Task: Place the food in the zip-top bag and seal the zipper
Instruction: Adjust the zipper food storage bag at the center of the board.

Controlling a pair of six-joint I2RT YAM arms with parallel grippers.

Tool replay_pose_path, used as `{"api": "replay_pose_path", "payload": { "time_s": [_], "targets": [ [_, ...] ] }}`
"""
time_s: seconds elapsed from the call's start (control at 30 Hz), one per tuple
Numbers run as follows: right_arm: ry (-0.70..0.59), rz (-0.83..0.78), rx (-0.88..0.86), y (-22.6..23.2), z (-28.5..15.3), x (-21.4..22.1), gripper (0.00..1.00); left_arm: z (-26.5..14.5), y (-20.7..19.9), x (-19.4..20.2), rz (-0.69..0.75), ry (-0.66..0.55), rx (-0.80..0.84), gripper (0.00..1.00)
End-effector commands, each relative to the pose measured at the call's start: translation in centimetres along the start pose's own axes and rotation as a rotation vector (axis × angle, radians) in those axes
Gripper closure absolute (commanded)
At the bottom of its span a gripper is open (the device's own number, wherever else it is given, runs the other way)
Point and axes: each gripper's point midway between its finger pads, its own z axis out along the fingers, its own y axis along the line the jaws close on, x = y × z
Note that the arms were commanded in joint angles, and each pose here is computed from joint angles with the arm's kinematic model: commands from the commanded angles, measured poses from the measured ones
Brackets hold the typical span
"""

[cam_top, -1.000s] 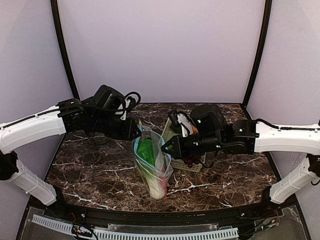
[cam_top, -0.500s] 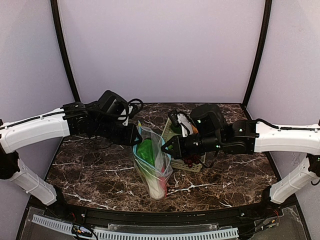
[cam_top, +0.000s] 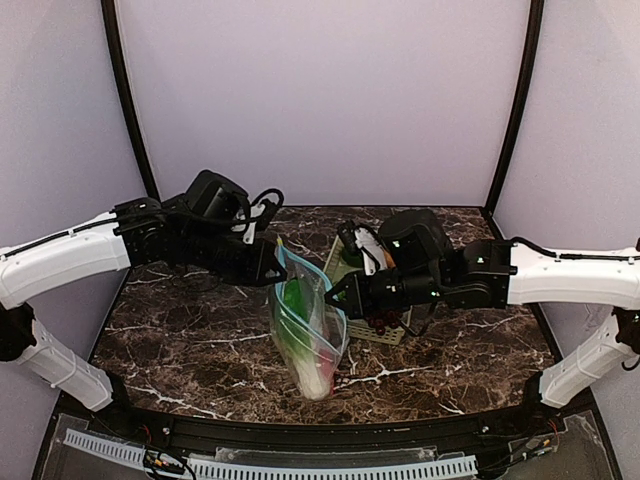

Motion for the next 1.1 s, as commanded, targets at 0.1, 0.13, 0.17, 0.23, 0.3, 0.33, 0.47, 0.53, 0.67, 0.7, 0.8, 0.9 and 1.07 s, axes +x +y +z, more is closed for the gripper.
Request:
{"api": "replay_pose_path", "payload": {
  "time_s": [0.1,0.13,0.17,0.23,0.3,0.33,0.47,0.53,0.67,0.7,0.8,0.9,1.07],
  "targets": [
    [-0.037,-0.032,0.102,-1.0,-1.4,-1.2,1.0,-4.2,-5.1,-3.4,0.015,-0.081,0.203,0.99],
    [-0.043,-0.034,0.109,-1.1,-1.7,-1.3,1.0,-4.4,-5.3,-3.4,0.013,-0.08,0.215,0.99],
    [-0.048,-0.036,0.116,-1.2,-2.0,-1.4,1.0,-4.4,-5.3,-3.4,0.013,-0.079,0.217,0.99],
    [-0.057,-0.035,0.117,-1.2,-2.5,-1.7,1.0,-4.2,-4.9,-3.2,0.009,-0.069,0.204,0.99],
    [-0.06,-0.032,0.1,-0.8,-2.9,-1.8,1.0,-3.9,-4.0,-3.0,0.004,-0.065,0.167,0.99],
    [-0.061,-0.028,0.089,-0.5,-3.1,-1.9,1.0,-3.7,-3.5,-2.7,0.002,-0.056,0.145,0.99],
    [-0.083,-0.039,0.04,1.5,-3.3,-2.3,1.0,-3.1,-1.5,-2.3,0.002,-0.058,0.054,0.96],
    [-0.102,-0.05,0.051,2.3,-3.2,-2.3,1.0,-2.9,-0.9,-2.2,-0.001,-0.06,0.022,0.91],
    [-0.126,-0.038,0.103,2.8,-2.5,-2.1,1.0,-2.3,-0.5,-1.4,-0.007,-0.023,0.015,0.69],
    [-0.128,-0.031,0.115,2.8,-2.3,-2.0,1.0,-2.2,-0.6,-1.1,-0.009,-0.009,0.021,0.65],
    [-0.133,-0.009,0.143,2.6,-1.6,-2.0,1.0,-2.2,0.1,0.2,-0.024,0.024,0.009,0.57],
    [-0.14,0.004,0.161,2.4,-1.3,-2.1,1.0,-2.7,1.5,1.2,-0.032,0.031,-0.041,0.51],
    [-0.144,0.003,0.188,2.0,-1.0,-2.1,1.0,-3.7,2.4,2.6,-0.056,0.041,-0.052,0.39]
  ]
}}
